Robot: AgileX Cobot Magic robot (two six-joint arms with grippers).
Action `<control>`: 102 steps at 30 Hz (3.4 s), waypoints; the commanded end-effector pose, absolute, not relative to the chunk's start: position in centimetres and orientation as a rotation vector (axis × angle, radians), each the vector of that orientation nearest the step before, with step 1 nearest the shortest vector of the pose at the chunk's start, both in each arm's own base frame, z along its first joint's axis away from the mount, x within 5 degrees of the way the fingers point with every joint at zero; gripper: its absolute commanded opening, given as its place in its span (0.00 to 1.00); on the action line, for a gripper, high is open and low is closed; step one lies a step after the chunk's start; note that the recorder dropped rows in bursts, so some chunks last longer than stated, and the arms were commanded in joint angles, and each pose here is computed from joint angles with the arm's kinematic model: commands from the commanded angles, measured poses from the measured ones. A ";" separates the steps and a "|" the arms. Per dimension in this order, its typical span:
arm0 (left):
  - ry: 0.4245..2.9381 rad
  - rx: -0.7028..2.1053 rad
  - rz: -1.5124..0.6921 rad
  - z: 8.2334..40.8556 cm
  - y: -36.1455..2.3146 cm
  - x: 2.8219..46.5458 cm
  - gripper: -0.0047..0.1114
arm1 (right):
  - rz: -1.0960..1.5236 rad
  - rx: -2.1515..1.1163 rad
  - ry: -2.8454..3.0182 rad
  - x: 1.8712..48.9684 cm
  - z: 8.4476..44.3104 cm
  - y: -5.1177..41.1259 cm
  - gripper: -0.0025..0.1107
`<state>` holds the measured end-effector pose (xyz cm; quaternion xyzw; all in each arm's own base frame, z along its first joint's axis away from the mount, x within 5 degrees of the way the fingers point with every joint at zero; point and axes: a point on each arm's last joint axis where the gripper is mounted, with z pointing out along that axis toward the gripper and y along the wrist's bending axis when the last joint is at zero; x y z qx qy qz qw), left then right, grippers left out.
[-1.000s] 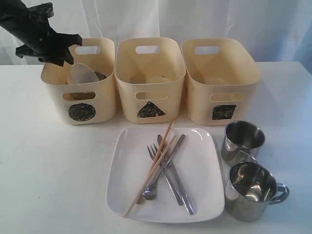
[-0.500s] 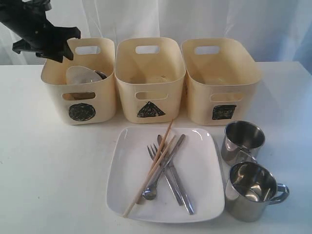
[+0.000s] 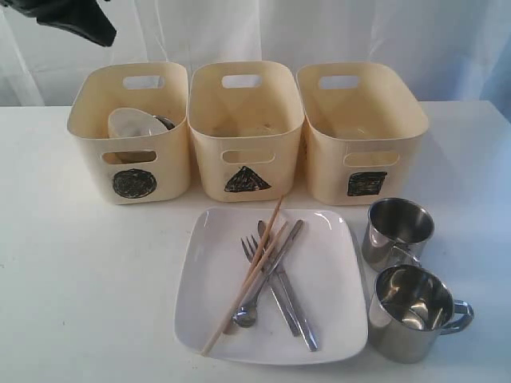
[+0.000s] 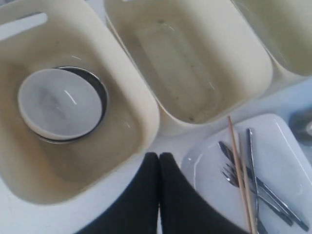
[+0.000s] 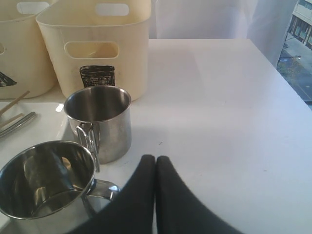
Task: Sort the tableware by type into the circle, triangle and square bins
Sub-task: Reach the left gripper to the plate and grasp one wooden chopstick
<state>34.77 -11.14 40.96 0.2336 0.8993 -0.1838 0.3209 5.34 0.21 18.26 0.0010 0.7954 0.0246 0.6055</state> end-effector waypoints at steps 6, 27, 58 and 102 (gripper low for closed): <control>2.458 0.896 -0.690 36.6 -14.6 26.9 0.04 | 0.055 -0.002 1.826 5.3 18.2 0.2 0.02; 2.601 1.117 -0.926 24.9 -22.3 27.3 0.16 | 0.055 -0.002 1.826 5.3 18.2 0.2 0.02; 2.778 1.313 -0.692 17.4 -25.7 26.4 0.38 | 0.055 -0.002 1.826 5.3 18.2 0.2 0.02; 2.822 1.315 -0.451 17.1 -25.3 26.6 0.04 | 0.055 -0.002 1.826 5.3 18.2 0.2 0.02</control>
